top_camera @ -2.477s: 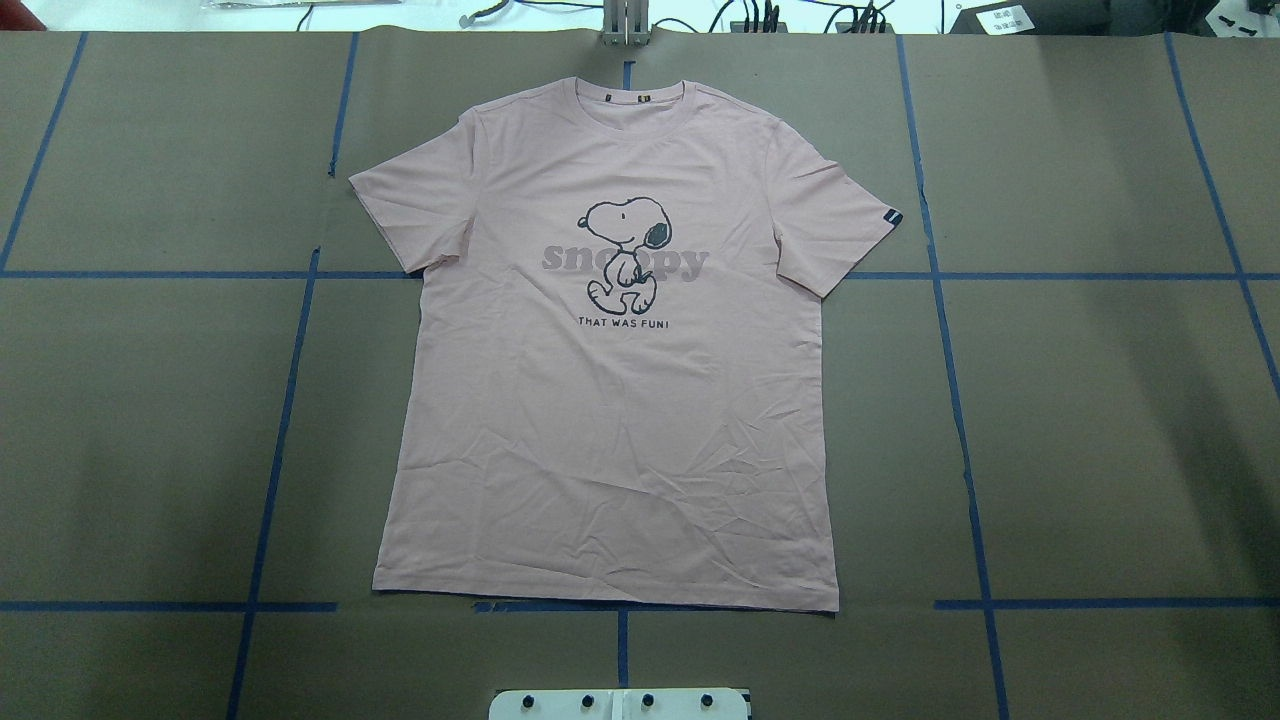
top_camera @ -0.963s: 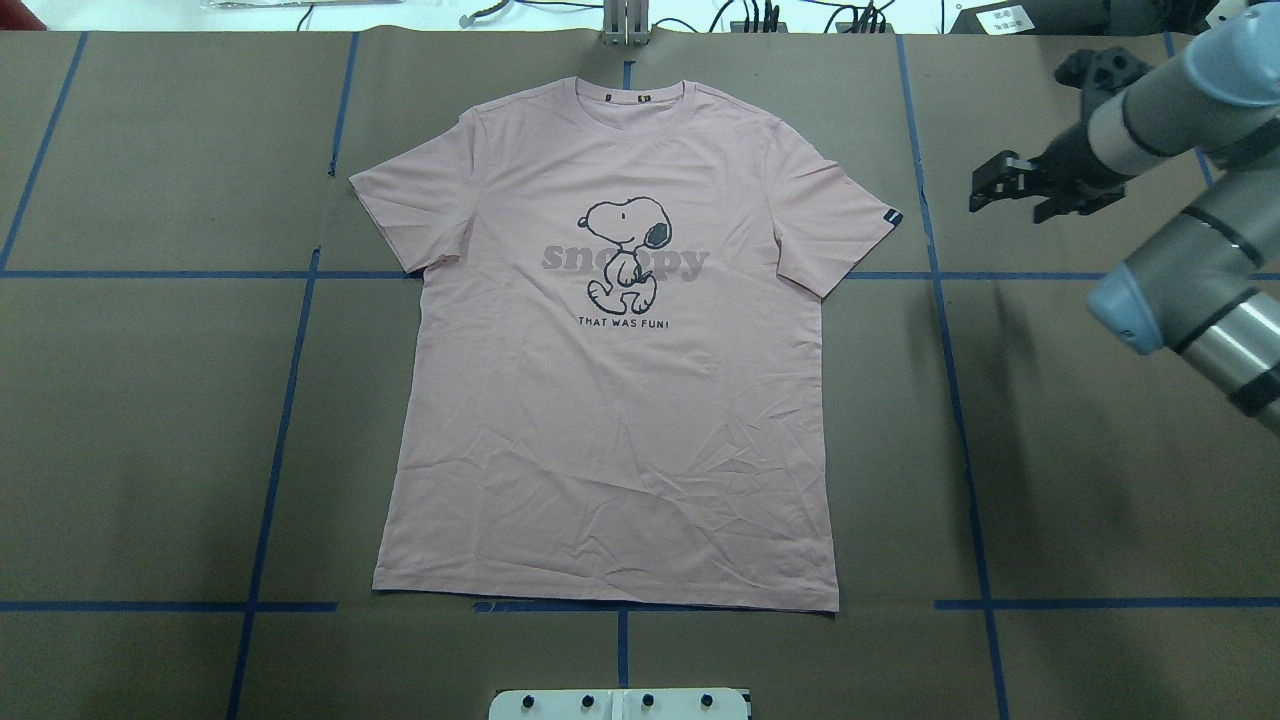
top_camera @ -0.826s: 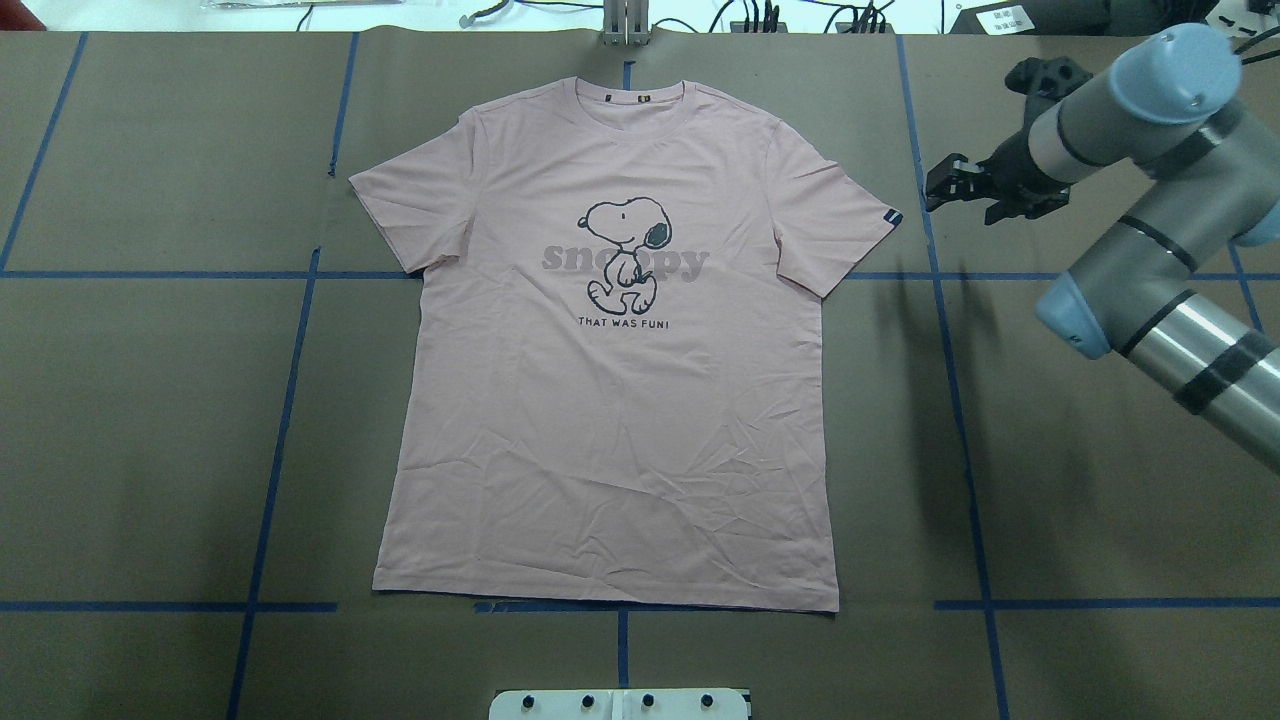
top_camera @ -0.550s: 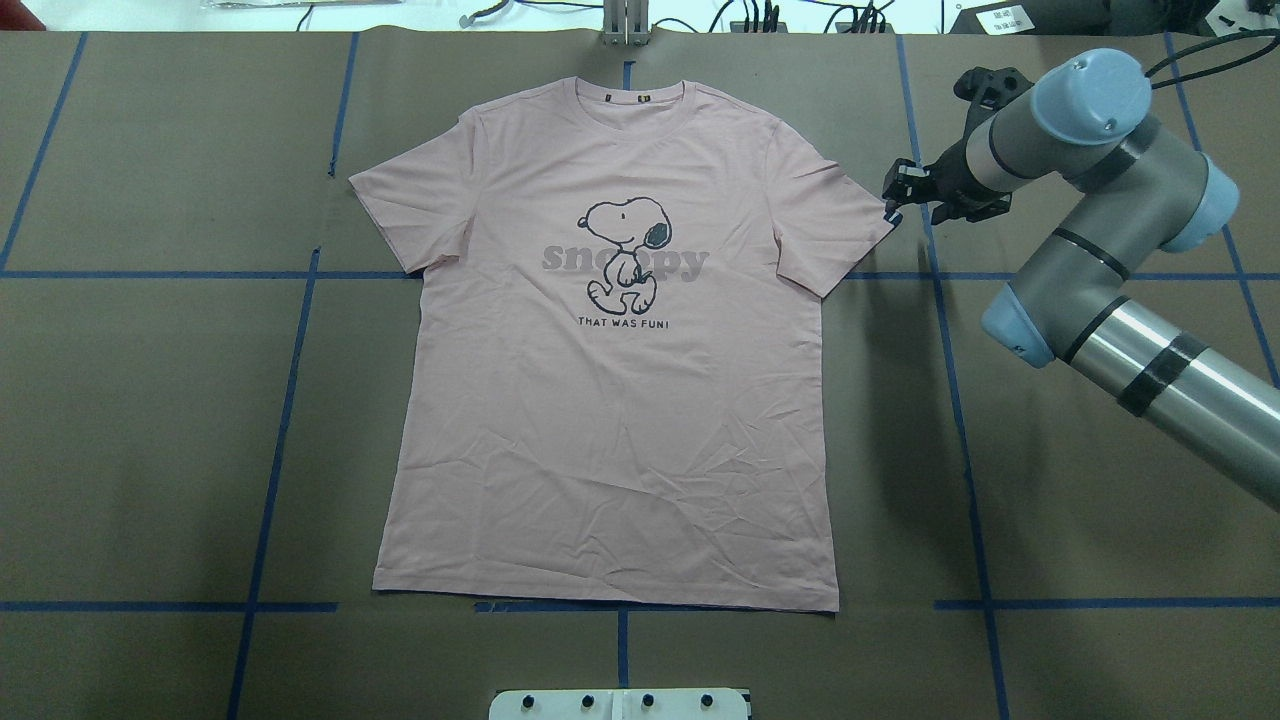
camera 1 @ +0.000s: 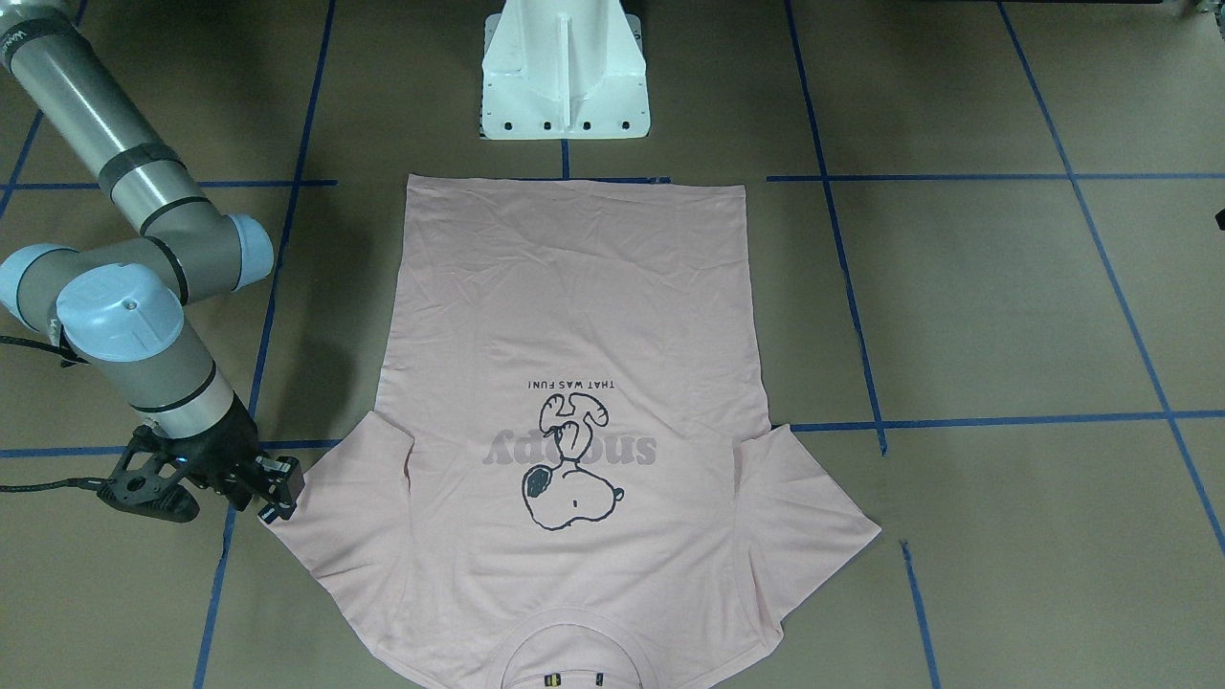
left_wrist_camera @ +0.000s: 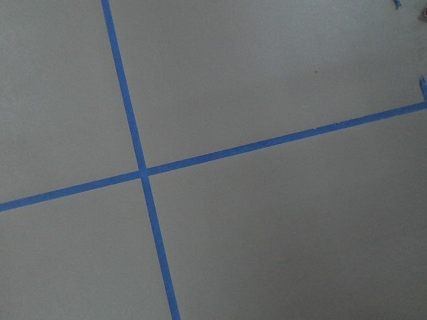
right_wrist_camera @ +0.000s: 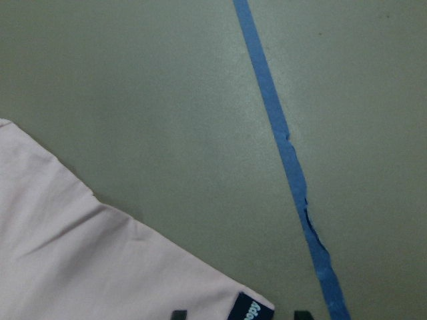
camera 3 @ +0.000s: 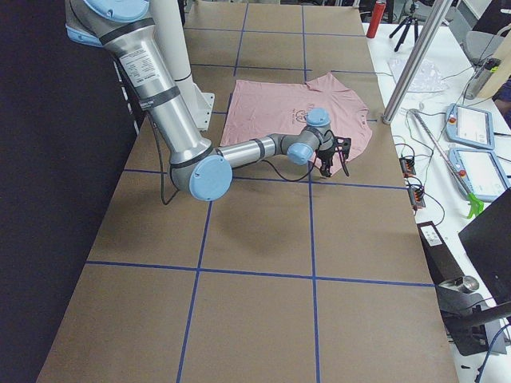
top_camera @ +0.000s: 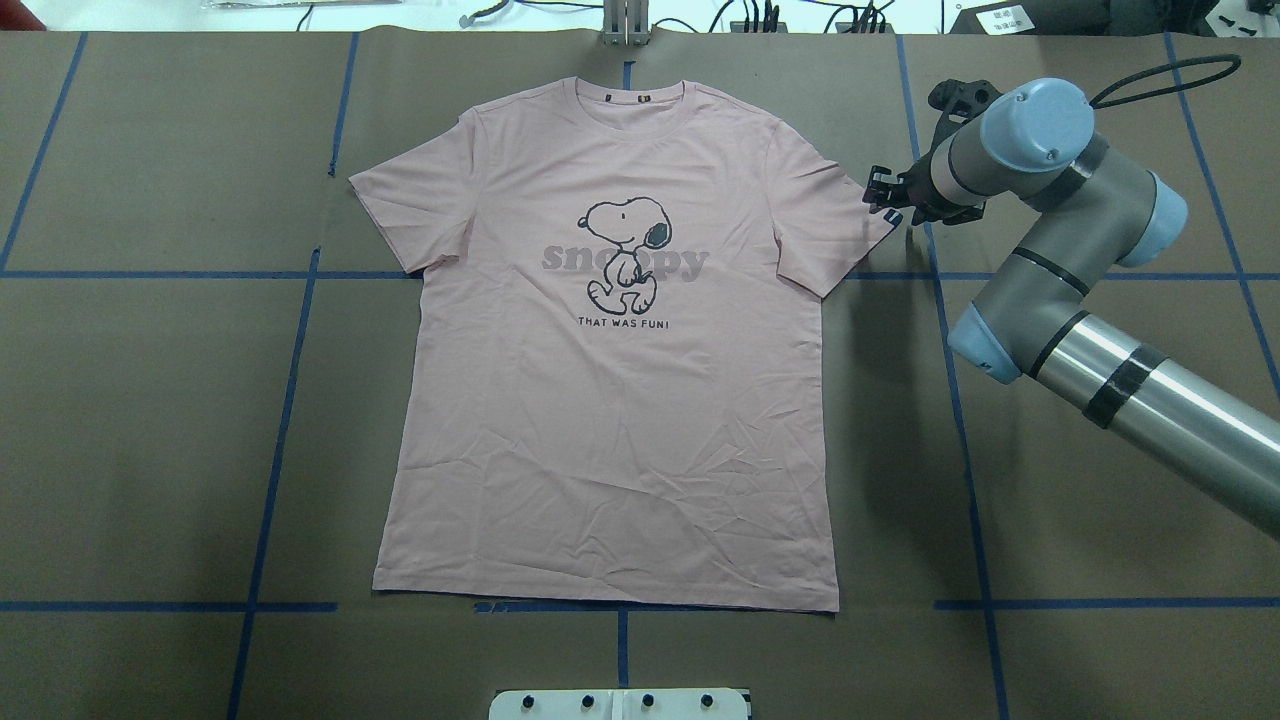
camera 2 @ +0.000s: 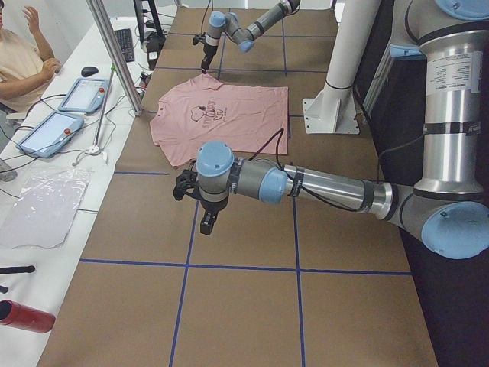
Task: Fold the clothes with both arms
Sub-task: 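Move the right gripper over the shirt's sleeve farthest from the robot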
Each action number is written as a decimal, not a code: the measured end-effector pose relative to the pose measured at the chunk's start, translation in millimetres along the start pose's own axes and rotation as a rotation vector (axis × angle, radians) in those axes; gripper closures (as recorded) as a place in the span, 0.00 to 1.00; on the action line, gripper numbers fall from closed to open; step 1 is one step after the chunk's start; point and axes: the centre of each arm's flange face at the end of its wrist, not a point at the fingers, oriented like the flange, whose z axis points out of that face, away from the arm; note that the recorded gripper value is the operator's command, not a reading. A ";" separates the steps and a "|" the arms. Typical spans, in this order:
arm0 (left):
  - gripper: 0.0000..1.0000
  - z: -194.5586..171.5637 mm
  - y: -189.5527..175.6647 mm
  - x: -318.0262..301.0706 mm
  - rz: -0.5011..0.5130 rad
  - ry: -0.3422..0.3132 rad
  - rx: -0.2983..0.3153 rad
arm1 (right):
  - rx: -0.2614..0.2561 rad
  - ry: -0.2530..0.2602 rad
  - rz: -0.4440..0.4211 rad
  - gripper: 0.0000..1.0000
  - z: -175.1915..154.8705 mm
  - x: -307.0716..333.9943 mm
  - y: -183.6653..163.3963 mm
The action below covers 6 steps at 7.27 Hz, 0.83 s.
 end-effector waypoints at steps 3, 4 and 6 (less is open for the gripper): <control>0.00 2.1 4.6 -2.3 -0.007 0.000 -0.006 | 0.021 0.033 -0.004 1.00 14.2 2.4 3.1; 0.00 2.3 5.0 -2.5 -0.007 0.000 -0.007 | 0.023 0.038 -0.002 1.00 16.0 4.0 2.9; 0.00 2.7 5.9 -3.0 -0.007 0.000 -0.008 | 0.027 0.037 -0.005 1.00 15.4 0.8 1.5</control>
